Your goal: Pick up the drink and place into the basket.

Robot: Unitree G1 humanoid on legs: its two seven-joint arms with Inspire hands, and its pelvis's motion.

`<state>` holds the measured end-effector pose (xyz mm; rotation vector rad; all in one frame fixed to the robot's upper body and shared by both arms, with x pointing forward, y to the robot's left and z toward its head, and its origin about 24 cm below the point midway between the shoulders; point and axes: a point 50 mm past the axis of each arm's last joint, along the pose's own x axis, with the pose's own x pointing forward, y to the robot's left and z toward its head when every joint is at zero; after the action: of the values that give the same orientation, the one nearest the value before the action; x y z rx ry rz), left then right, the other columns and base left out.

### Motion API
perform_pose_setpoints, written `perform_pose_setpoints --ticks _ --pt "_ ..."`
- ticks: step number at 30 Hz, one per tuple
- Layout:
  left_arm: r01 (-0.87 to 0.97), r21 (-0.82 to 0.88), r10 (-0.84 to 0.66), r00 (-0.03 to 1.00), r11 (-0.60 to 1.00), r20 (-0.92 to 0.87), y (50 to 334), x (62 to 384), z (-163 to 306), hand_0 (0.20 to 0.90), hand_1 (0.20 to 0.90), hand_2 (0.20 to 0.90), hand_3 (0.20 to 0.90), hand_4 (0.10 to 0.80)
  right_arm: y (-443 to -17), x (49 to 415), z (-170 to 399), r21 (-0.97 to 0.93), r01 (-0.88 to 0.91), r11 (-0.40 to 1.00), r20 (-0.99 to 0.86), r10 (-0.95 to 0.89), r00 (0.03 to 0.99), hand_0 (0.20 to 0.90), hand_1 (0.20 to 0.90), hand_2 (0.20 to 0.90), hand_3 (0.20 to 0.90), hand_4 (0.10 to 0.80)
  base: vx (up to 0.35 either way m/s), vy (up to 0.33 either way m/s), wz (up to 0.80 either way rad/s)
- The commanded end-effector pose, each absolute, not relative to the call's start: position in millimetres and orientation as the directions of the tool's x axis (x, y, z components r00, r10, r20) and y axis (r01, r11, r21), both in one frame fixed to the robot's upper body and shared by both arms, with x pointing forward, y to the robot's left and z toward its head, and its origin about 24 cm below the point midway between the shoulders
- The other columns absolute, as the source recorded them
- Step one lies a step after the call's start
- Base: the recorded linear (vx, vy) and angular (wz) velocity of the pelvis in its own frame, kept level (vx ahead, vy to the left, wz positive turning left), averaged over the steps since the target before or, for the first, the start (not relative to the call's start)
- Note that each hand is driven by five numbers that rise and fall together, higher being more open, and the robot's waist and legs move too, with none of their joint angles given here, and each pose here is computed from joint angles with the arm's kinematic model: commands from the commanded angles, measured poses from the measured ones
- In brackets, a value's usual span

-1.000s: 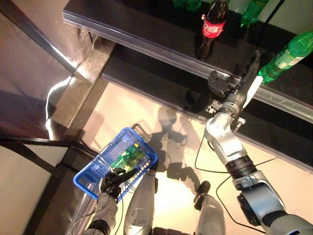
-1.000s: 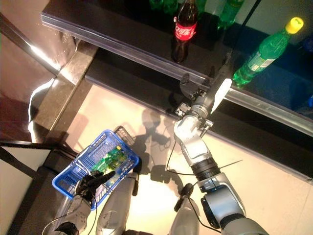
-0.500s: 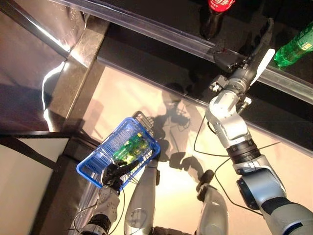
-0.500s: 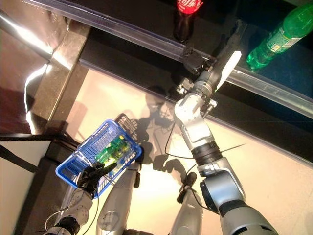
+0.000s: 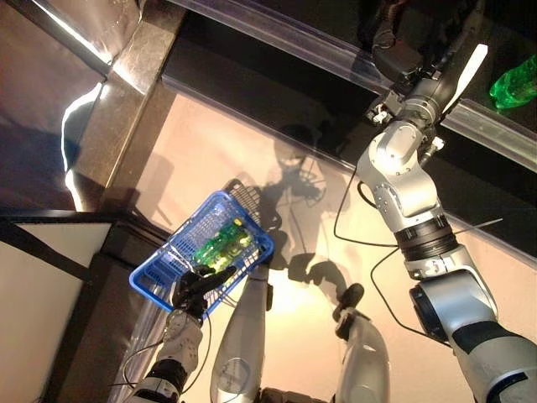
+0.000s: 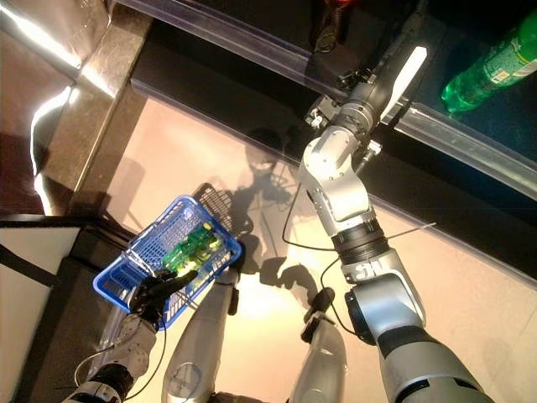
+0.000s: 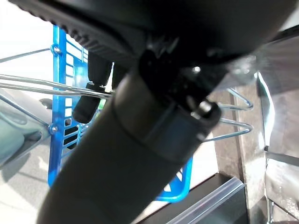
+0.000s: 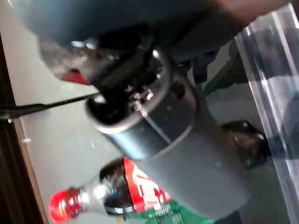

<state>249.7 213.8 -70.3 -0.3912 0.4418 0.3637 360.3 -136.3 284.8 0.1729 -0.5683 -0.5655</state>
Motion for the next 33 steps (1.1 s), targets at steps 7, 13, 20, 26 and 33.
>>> perform_pose_setpoints --ticks 7,13,20,26,33 --pt "-0.384 -0.224 0.223 0.824 0.896 -0.521 214.0 218.9 -86.8 0.3 0.3 0.3 0.2 0.1 -139.5 342.5 360.7 0.428 0.339 0.838 0.626 -0.546 0.557 0.9 0.9 0.9 0.9 0.8 0.077 0.019 0.04" --pt "-0.381 -0.223 0.225 0.829 0.898 -0.512 217.6 217.4 -85.4 0.3 0.3 0.3 0.2 0.1 -144.5 343.0 372.1 0.461 0.35 0.816 0.627 -0.578 0.523 0.9 0.9 0.9 0.9 0.8 0.049 0.028 0.05" --pt "-0.387 -0.224 0.24 0.838 0.895 -0.49 228.5 214.7 -81.0 0.3 0.3 0.3 0.2 0.1 -153.5 339.3 386.9 0.523 0.358 0.774 0.611 -0.633 0.475 0.9 0.9 0.9 0.9 0.8 0.045 0.009 0.04" --pt "-0.383 -0.226 0.24 0.845 0.896 -0.478 236.5 212.3 -77.6 0.3 0.3 0.3 0.2 0.1 -162.6 337.3 402.2 0.564 0.351 0.747 0.6 -0.663 0.447 0.9 0.9 0.9 0.9 0.8 0.018 -0.002 -0.01" --pt "-0.383 -0.229 0.239 0.845 0.895 -0.478 242.2 205.4 -78.4 0.3 0.3 0.3 0.2 0.1 -163.9 334.3 418.2 0.563 0.389 0.729 0.595 -0.685 0.421 0.9 0.9 0.9 0.9 0.8 0.018 0.01 0.0"
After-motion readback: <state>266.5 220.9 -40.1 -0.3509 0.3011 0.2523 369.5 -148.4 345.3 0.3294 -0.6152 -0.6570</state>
